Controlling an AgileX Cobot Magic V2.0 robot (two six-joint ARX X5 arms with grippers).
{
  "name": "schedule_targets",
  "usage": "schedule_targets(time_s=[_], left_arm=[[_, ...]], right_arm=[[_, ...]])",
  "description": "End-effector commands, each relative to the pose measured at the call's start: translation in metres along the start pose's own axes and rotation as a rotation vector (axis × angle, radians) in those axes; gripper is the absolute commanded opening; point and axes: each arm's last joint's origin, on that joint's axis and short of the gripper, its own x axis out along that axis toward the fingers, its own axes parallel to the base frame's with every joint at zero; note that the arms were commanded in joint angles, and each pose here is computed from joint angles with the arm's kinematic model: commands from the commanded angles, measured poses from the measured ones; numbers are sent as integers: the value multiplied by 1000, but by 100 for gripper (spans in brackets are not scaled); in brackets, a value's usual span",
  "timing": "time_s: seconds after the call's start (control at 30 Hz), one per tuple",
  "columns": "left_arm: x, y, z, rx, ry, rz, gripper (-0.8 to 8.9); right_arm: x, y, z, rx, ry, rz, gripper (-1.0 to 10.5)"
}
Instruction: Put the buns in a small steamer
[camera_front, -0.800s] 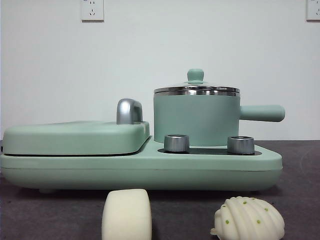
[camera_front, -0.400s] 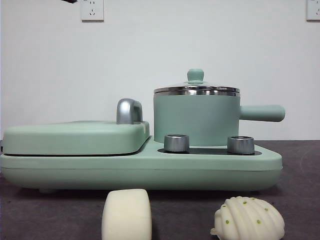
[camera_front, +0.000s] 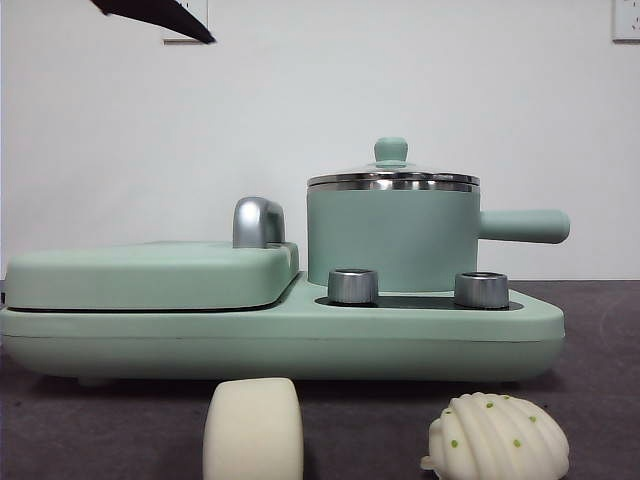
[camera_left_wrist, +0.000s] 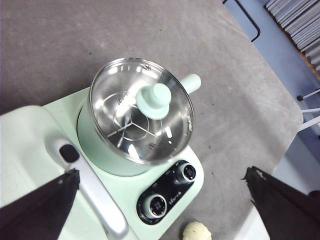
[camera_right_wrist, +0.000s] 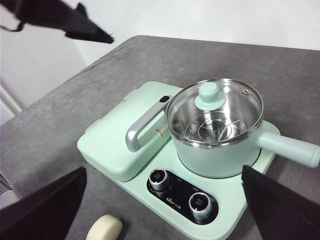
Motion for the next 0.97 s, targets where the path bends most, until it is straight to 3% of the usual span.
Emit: schedule_targets(time_s=[0.03,0.27,0.47,0.7,0.87,0.97], left_arm=[[12,-2,17,23,28,16,559],[46,-10,47,73,112,155,559],[84,-19,64,98,153,140,559],[131,-27,61,140,205,108,558],[160,-31,51,231,263,200,553],[167,-38,49,274,259,184,450]], right_arm=[[-1,2,3,8,-1,4,495],[-1,1,2,15,7,4,495],[3,-2,3,46,23,4,495],[8,-6,4,61,42,3,495],[9,-6,4,63,45,4,495],[9,-6,4,63,46,4,495]])
